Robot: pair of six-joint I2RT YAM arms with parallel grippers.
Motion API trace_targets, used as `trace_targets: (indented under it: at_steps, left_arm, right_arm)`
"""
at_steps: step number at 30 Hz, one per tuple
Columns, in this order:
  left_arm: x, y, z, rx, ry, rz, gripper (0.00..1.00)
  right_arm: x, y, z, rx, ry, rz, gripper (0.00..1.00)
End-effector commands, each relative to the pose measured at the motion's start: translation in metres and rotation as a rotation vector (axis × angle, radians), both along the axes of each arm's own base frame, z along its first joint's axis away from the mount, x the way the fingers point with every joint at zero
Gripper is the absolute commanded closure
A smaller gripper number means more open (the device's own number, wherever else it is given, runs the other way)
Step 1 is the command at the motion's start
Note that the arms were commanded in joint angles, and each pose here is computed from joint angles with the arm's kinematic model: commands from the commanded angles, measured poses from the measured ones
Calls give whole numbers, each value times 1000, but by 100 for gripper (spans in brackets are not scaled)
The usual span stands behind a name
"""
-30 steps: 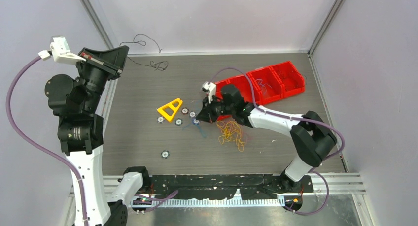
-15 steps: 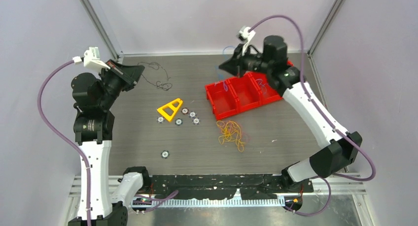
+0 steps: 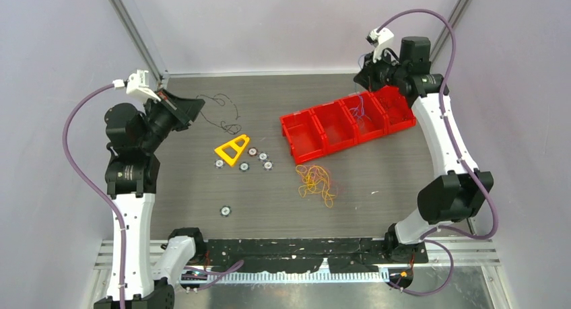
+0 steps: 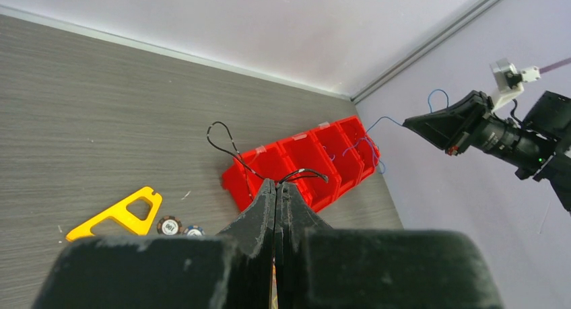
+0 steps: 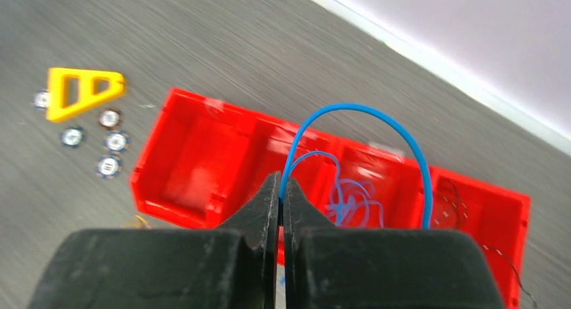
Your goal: Untangle the cables
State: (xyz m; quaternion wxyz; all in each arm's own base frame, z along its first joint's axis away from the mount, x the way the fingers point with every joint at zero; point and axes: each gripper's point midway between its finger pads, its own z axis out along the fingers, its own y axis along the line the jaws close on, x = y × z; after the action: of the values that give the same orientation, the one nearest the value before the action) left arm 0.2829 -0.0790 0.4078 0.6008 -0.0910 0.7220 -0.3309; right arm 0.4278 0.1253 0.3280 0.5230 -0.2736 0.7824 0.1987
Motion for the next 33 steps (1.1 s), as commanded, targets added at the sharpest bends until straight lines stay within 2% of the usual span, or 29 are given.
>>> trace_targets:
  at_steps: [1,5,11,17,20,23,25,27,29,33]
  left_arm:
    - [-3,-6,1,30,-30,-43,100]
    - [-1,-7,-2,36,-21,-54,100]
    - [1,-7,-11,42,-1,-51,100]
    - [4,-7,-17,46,16,-55,100]
    - [5,-8,-19,47,27,-60,100]
    - [4,-10,-19,51,27,-68,100]
    - [3,-10,-18,55,26,-68,100]
    - [1,-10,-17,61,23,-67,100]
    - [-1,-9,-17,72,17,-63,100]
    - [-2,-7,-23,106,27,-62,100]
  right_arm:
    - [16,-32,-28,-131,10,-61,95]
    - [35,-56,-74,-233,58,-125,95]
    - [61,-68,-136,-303,132,-141,94]
    - [72,-74,-219,-365,282,-120,95]
    - [73,-73,-243,-358,331,-106,95]
    - [75,-69,-242,-328,349,-108,94]
    - [76,-68,-232,-311,343,-117,82]
    - [75,-66,-215,-292,329,-131,63]
    - [72,-65,-193,-276,299,-141,50]
    - [59,-63,-147,-254,241,-142,30]
